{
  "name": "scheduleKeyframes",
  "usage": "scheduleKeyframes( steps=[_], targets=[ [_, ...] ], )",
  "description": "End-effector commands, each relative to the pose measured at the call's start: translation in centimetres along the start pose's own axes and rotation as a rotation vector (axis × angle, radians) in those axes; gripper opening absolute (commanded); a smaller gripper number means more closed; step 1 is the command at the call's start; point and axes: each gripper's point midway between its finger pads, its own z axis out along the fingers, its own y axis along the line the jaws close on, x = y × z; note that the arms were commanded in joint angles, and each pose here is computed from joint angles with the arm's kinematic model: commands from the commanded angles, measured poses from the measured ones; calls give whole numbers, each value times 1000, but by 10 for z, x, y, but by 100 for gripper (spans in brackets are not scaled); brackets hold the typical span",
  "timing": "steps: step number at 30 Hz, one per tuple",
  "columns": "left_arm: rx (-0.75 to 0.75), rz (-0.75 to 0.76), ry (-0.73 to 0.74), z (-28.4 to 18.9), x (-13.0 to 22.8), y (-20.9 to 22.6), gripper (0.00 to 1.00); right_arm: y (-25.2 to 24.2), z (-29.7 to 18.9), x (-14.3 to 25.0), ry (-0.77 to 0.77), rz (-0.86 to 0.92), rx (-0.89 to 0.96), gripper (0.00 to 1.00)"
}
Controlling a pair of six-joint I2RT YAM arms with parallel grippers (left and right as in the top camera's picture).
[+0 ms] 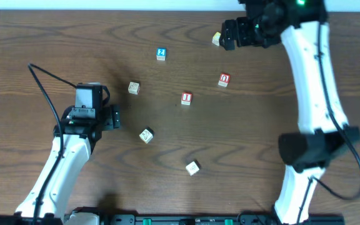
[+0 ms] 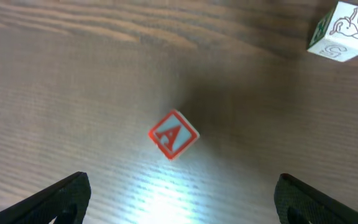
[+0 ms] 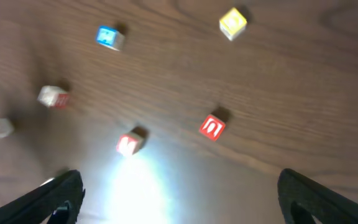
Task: Spell out Ai2
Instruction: 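Grasp the red 'A' block with the left gripper and lift it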
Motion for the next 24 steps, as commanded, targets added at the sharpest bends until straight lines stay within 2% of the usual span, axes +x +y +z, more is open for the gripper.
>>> scheduleKeyframes(
  steps=[1,5,15,22,24],
  targets=[
    [-21,67,24,9,-1,1,96,21,-60,0,-108,-112,-3,99],
    [-21,153,60,21,5,-1,96,18,-82,18,-118,-138,29,99],
    [-18,318,24,30,-5,-4,95,6,-81,92,-145,-139,79,99],
    [-34,419,59,50,-1,9,95,1,-70,141,-210,-148,85,99],
    [2,446,69,54,2,8,95,1,-69,151,-216,-141,84,99]
  ],
)
